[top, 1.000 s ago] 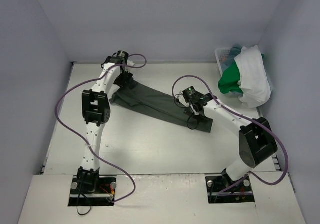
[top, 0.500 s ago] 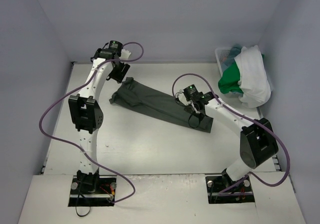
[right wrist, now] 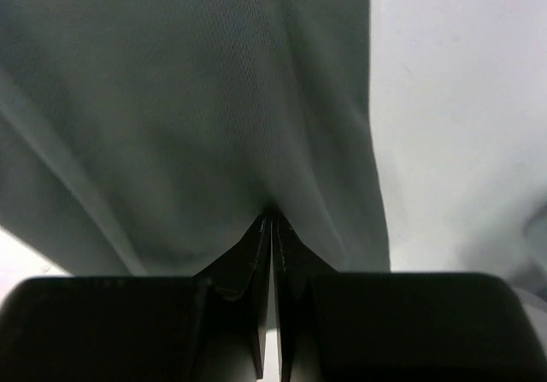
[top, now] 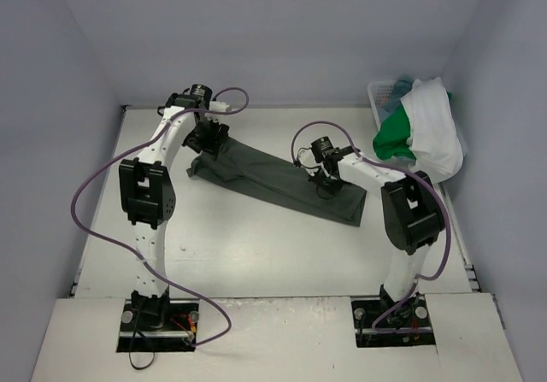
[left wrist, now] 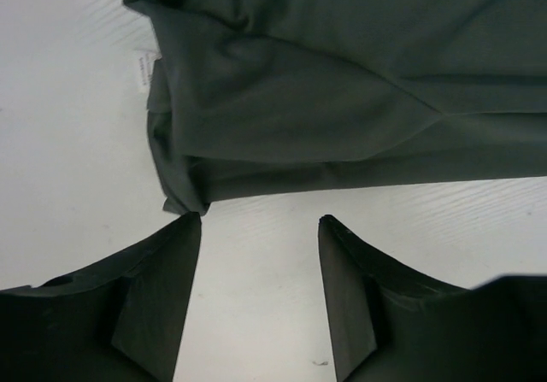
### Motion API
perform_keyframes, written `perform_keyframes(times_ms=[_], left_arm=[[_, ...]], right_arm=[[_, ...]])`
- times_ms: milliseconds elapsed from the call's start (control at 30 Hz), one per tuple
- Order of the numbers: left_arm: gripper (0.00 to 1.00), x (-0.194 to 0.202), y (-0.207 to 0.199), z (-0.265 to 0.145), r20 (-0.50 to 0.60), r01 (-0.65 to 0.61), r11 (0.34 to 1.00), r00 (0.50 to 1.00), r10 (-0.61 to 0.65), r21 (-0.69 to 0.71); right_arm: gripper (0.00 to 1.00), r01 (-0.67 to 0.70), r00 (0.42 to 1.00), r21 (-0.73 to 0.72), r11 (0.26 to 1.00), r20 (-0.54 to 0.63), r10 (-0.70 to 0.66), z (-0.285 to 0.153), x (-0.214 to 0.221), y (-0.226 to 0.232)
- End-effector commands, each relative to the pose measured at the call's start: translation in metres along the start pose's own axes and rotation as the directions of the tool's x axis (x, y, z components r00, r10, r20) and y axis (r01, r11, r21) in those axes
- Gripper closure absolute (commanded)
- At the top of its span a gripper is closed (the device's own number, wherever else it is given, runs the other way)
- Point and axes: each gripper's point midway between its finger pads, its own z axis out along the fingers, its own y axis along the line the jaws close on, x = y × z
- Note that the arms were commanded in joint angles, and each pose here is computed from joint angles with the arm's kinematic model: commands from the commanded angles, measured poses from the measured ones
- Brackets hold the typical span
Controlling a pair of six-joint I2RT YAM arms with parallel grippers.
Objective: Fold and stack the t-shirts
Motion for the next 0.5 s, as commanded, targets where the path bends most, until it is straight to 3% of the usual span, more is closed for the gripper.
perform_keyframes(times_ms=[0,467], left_arm=[[0.5,-0.021,-0.02,-0.003,0.096,0.01,0.995,0.995,-0.02,0.102],[0.75,-0.022,-0.034,0.062,0.08,0.038,0.982,0.995,-0.053,0.183]], right_arm=[[0.99,-0.035,0.997,-0.026,0.999,0.065,0.036,0.003,-0.014,-0.003],[0.99,-0.021,0.999,-0.05,0.999,0.03,0.023,0.014,0.006,0.009]])
